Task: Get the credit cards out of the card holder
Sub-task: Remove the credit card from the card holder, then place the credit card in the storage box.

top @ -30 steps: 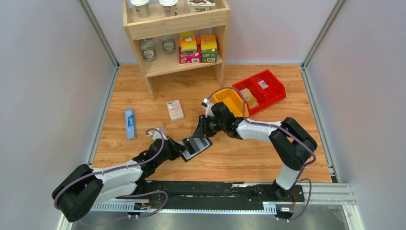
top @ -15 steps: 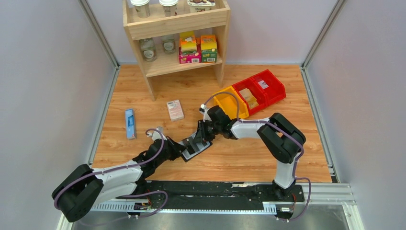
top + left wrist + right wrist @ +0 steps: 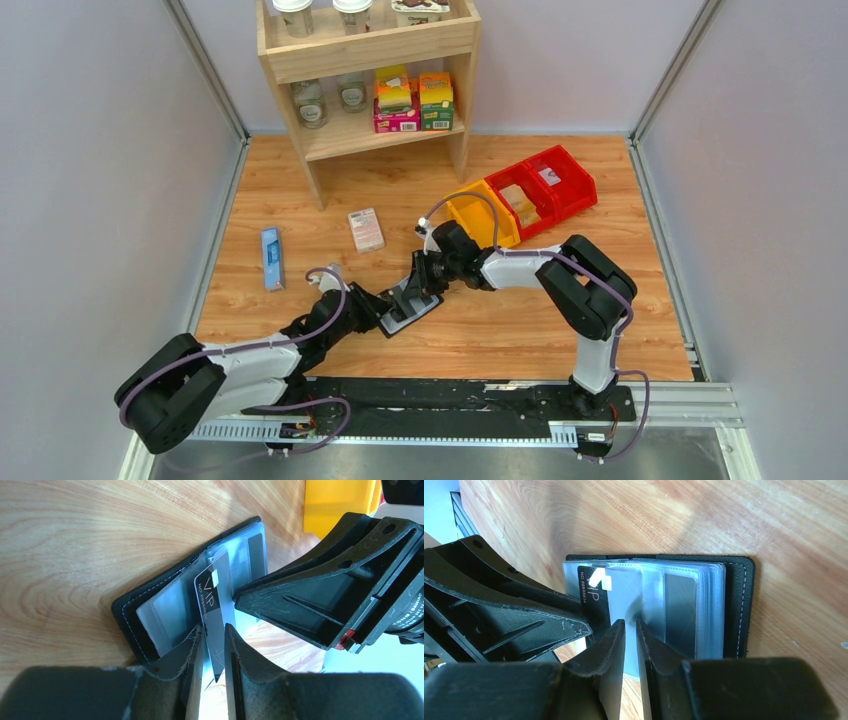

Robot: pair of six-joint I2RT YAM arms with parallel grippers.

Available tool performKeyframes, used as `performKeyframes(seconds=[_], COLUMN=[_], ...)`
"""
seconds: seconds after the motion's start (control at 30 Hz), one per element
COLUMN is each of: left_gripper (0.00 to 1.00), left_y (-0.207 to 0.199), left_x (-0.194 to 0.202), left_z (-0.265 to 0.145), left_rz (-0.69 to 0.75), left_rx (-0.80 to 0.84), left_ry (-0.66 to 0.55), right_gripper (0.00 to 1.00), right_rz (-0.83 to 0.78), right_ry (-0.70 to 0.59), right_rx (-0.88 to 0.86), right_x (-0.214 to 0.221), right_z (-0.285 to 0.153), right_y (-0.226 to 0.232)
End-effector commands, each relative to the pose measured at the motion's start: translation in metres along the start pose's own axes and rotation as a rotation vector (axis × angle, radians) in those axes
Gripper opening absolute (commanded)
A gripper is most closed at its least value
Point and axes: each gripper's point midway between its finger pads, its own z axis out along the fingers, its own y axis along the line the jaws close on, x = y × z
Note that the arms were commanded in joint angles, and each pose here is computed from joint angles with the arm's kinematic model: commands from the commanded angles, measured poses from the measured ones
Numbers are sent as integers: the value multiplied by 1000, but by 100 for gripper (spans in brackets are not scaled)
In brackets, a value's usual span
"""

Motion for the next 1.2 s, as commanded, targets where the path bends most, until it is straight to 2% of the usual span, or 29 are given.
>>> performKeyframes(seconds=[0.0, 0.07, 0.1, 0.13, 0.6, 0.7, 0.87, 1.07, 1.17], left_gripper=[26, 13, 4, 0, 0, 0, 0, 0, 0], left_y=[-10, -12, -10, -11, 31, 23, -5, -46, -80], left_x=[-6, -6, -6, -6, -19, -24, -36, -55, -69], left_z=[2, 2, 1, 0, -39, -46, -53, -59, -67], left_rz=[-5, -9, -13, -17, -3, -14, -50, -130, -186], left_rx=[45, 51, 48, 53, -100, -58, 61, 214, 338], left_ry=[-27, -28, -28, -30, -97, -116, -165, -232, -274], right_gripper=[22, 22, 22, 22, 23, 24, 36, 59, 67], right_rz=[29, 27, 29, 30, 29, 20, 1, 29, 78], right_ry=[55, 53, 52, 51, -2, -22, -114, -373, -498], right_rx=[83, 84, 87, 89, 66, 47, 8, -37, -106], right_x=[18, 18, 18, 18, 0, -7, -33, -76, -83], right_z=[6, 5, 5, 4, -3, -8, -31, -90, -124], right_y=[-24, -23, -24, -25, -13, -3, 27, 69, 89])
